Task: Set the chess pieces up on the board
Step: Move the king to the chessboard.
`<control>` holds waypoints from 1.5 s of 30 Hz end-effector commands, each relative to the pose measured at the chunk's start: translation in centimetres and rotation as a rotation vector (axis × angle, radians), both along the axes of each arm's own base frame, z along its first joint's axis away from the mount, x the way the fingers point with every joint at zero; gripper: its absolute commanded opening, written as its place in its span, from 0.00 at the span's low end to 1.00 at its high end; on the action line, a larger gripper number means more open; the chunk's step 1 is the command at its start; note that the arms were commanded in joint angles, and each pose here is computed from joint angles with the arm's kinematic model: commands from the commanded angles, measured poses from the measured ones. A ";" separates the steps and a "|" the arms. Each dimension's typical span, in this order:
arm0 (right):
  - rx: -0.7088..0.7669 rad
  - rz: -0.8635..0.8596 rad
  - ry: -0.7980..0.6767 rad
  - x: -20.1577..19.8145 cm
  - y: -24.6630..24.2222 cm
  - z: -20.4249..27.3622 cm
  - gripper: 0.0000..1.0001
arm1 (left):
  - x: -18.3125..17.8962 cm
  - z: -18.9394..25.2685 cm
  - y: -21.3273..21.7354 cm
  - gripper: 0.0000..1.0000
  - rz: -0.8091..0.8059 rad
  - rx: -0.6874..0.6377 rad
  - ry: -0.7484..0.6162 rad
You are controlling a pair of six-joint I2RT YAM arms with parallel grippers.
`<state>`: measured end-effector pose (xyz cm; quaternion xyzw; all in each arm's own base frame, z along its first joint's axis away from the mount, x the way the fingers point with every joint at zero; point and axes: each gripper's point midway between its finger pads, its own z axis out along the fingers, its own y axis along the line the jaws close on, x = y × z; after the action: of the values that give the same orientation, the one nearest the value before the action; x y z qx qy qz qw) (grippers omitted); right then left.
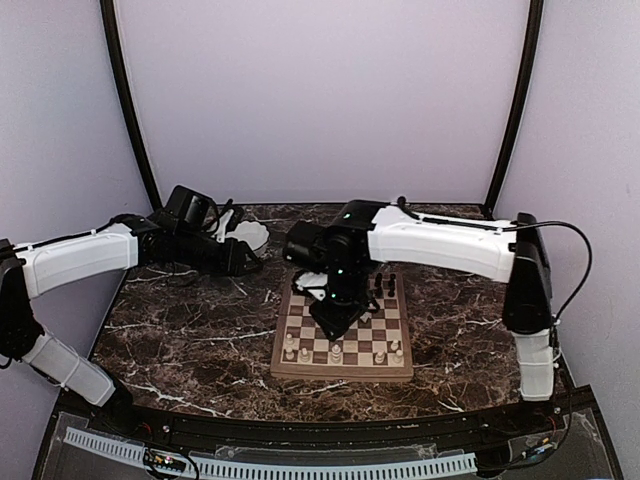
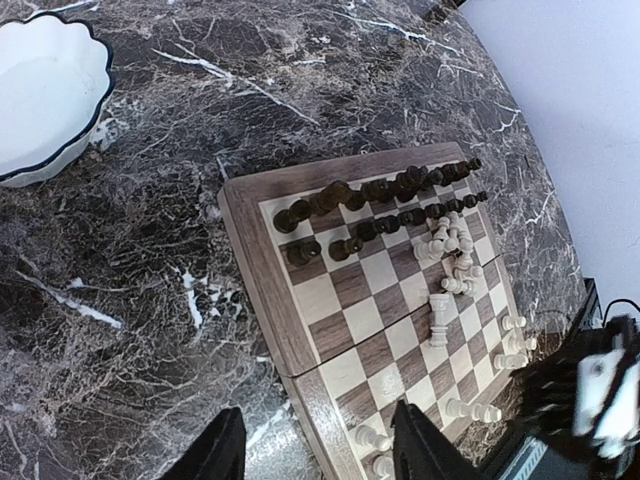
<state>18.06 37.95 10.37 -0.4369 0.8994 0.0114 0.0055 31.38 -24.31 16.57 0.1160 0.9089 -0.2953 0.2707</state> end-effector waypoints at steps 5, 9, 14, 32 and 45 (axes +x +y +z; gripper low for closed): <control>0.323 -0.190 -0.138 4.6 -3.5 7.2 0.38 | -0.4 3.3 -3.0 0.50 -0.149 -0.083 -0.028; 0.366 -0.258 -0.151 5.8 -6.0 6.2 0.33 | -1.0 3.8 -5.5 0.49 -0.225 -0.080 -0.036; 0.301 -0.236 -0.178 6.4 -7.8 3.8 0.26 | -2.5 2.9 -8.9 0.46 -0.317 -0.037 -0.011; 0.103 0.236 -0.433 10.2 -2.1 -0.3 0.42 | -2.3 2.6 -3.8 0.48 -0.001 -0.191 0.156; 0.134 0.301 -0.325 7.4 0.7 -2.6 0.45 | -2.7 4.1 -3.6 0.50 -0.065 -0.271 0.123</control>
<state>25.51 37.27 7.78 -0.5638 0.8068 -0.0211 0.1751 29.02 -27.23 19.98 0.0783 0.8854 -0.4021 0.2198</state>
